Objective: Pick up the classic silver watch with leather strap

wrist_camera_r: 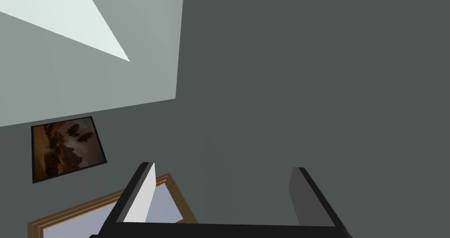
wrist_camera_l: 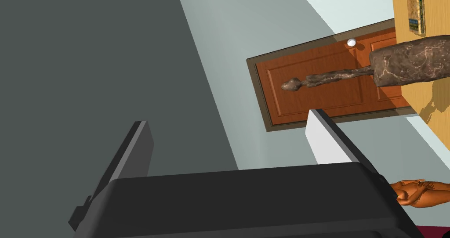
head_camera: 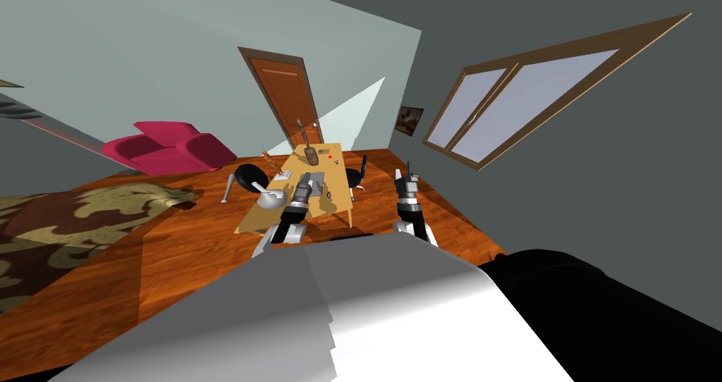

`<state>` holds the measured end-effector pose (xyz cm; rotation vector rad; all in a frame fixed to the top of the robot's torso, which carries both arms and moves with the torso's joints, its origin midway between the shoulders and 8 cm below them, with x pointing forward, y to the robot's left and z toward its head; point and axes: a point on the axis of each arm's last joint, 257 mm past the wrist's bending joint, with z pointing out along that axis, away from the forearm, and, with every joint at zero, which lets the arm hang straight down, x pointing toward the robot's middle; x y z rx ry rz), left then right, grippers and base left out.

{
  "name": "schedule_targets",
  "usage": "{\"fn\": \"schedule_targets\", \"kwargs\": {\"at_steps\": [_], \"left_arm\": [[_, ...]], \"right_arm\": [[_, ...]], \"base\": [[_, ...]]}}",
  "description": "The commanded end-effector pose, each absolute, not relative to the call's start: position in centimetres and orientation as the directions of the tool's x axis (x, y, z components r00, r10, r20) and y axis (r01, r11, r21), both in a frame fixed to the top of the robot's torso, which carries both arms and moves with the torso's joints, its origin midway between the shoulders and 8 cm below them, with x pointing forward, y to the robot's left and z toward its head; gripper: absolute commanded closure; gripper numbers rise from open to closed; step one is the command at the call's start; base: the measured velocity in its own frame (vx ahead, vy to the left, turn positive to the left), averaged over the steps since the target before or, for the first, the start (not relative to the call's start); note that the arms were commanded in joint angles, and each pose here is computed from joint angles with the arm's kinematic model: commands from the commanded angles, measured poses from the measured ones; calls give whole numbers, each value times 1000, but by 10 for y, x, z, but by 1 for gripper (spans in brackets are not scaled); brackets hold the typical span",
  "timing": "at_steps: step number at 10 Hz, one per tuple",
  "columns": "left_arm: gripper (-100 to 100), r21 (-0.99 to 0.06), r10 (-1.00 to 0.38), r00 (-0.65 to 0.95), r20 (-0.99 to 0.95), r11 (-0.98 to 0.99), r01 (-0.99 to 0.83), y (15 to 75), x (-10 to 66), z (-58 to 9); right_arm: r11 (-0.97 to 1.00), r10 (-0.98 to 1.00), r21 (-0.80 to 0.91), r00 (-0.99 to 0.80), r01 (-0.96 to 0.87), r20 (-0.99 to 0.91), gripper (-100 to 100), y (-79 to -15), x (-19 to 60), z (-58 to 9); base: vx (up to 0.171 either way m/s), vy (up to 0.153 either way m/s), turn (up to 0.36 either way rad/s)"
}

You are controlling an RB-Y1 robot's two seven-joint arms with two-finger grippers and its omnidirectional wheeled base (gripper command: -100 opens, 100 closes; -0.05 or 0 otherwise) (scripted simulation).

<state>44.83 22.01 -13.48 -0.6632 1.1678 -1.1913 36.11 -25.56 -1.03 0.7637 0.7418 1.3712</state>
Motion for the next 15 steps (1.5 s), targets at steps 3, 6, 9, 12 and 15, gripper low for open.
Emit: {"fn": "schedule_targets", "kwargs": {"at_steps": [3,6,9,12,15], "left_arm": [[-100,-901,-918,-102,-383,348,258,221,467,-177],[-100,-899,-894,-142,-426,401,175,224,482,-215],[-100,-885,-867,-180,-465,455,98,229,494,-248],[-100,-873,-852,-202,-483,486,38,236,499,-275],[-100,-840,-823,-240,-514,540,-55,249,506,-314]], "right_arm": [[48,998,827,61,-560,-17,0,-256,361,-10],[48,998,827,61,-560,-17,0,-256,361,-10],[48,998,827,61,-560,-17,0,-256,361,-10],[48,998,827,61,-560,-17,0,-256,361,-10],[48,998,827,61,-560,-17,0,-256,361,-10]], "base": [[12,20,-62],[8,12,-55],[10,22,-77],[4,15,-69],[5,14,-104]]}}
